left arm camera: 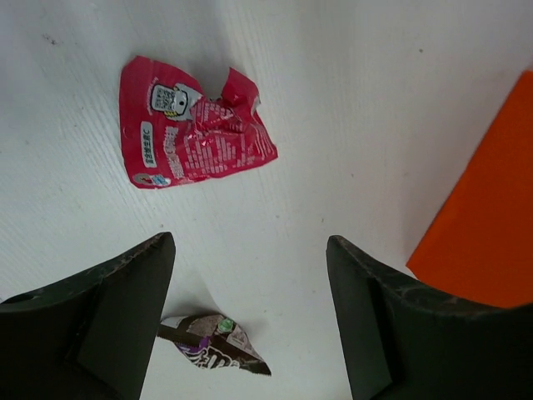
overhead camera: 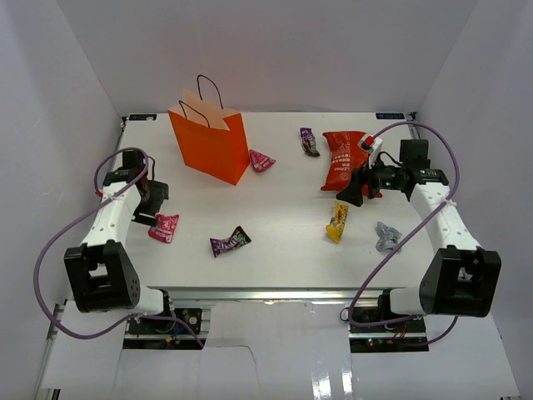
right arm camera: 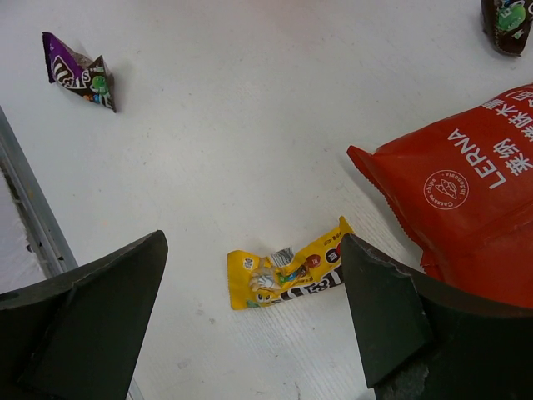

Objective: Place the snacks into the paper bag

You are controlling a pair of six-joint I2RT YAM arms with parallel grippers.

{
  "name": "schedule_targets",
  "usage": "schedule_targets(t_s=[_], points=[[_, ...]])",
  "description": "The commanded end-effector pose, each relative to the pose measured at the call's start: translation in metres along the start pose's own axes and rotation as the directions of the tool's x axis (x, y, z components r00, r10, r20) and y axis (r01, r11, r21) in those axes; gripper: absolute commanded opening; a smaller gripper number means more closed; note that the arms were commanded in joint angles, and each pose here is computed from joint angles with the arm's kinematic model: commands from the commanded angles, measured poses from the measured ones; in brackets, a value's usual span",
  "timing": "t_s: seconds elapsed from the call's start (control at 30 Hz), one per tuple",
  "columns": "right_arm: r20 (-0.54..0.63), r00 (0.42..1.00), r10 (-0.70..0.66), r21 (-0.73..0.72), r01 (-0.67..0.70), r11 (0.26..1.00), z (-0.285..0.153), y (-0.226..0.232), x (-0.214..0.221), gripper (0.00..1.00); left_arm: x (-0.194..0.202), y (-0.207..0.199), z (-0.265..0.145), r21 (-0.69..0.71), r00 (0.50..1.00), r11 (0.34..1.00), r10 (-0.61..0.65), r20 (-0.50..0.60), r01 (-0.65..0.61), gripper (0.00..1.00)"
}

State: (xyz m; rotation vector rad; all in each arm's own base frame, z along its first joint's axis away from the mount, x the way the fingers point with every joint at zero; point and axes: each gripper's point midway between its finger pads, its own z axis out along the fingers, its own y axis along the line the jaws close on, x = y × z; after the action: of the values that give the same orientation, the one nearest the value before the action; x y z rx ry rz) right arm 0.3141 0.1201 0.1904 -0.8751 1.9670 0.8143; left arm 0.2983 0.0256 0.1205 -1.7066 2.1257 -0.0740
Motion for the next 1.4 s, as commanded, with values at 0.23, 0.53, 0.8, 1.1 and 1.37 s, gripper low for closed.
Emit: schedule_targets(t_s=[0.23,0.53,0.8,1.1,1.37], points=[[0.025,0.999,-0.021,-0.035,0.022,0.999,0.012,-0.012,-0.006,0.90,-0.026,0.013,0.043,-0.210,0.999,0.978,0.025,0.027,-0.018,0.82],[0.005,1.000,-0.003,-0.025,0.003,1.000,0.014,-0.016,0.001,0.90,-0.014,0.024,0.079,-0.314,0.996,0.946,0.066,-0.055,-0.080,0.81],[-0.004,1.000,-0.006,-0.018,0.006,1.000,0.013,-0.017,0.001,0.90,-0.006,0.029,0.101,-0.339,0.990,0.933,0.092,-0.104,-0.123,0.59],[-0.006,1.000,-0.008,-0.019,0.008,1.000,0.012,-0.016,-0.002,0.90,-0.012,0.018,0.078,-0.229,0.990,0.964,0.121,-0.074,-0.135,0.05],[0.010,1.000,-0.018,-0.035,0.019,0.999,0.010,-0.015,-0.013,0.90,-0.012,-0.056,-0.011,0.234,0.985,0.959,0.172,-0.028,-0.161,0.00]])
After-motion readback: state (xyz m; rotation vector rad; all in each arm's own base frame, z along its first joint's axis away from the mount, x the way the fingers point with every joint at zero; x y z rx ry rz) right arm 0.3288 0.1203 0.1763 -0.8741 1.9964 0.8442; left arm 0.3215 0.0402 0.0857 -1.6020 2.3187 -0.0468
